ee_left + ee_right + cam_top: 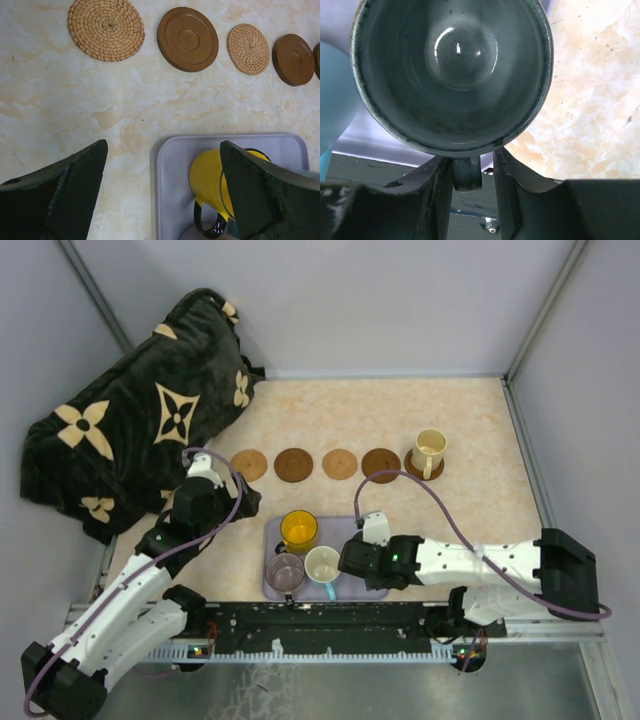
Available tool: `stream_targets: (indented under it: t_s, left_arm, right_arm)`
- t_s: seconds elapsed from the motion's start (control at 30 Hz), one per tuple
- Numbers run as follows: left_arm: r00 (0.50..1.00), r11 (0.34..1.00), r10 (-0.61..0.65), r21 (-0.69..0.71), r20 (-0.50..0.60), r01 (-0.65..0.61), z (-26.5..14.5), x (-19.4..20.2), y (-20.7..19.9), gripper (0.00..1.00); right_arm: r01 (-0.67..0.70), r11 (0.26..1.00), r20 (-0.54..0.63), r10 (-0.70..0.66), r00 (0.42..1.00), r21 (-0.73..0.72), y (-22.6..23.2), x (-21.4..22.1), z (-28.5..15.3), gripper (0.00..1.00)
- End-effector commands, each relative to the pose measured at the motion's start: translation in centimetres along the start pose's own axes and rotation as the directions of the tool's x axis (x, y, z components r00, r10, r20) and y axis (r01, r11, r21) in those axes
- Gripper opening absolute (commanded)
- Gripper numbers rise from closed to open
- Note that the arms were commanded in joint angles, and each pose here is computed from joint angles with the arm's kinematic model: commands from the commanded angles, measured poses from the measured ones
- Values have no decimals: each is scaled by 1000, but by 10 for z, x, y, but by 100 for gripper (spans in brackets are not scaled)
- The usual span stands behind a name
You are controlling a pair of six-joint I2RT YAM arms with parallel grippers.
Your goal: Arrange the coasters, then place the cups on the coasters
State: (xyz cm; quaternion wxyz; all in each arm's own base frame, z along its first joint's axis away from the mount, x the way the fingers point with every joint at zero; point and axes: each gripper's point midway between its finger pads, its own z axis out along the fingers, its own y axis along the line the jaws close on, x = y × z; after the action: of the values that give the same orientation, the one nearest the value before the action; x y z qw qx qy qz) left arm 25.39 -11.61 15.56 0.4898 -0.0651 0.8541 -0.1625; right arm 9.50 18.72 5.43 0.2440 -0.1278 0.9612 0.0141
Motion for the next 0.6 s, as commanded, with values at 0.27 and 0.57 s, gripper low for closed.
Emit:
stream_targets:
  t_s: [0.27, 0.57]
  left_arm:
    - [1000, 1000, -6, 4, 13, 6, 1, 0, 0, 99]
    - [1000, 1000, -8, 7, 19, 8, 0, -1, -1, 99]
  right_arm:
    - [3, 999, 36, -4, 999, 33, 0, -6, 2, 0]
    - [28, 999, 100, -31, 995, 40, -1, -25, -7, 0]
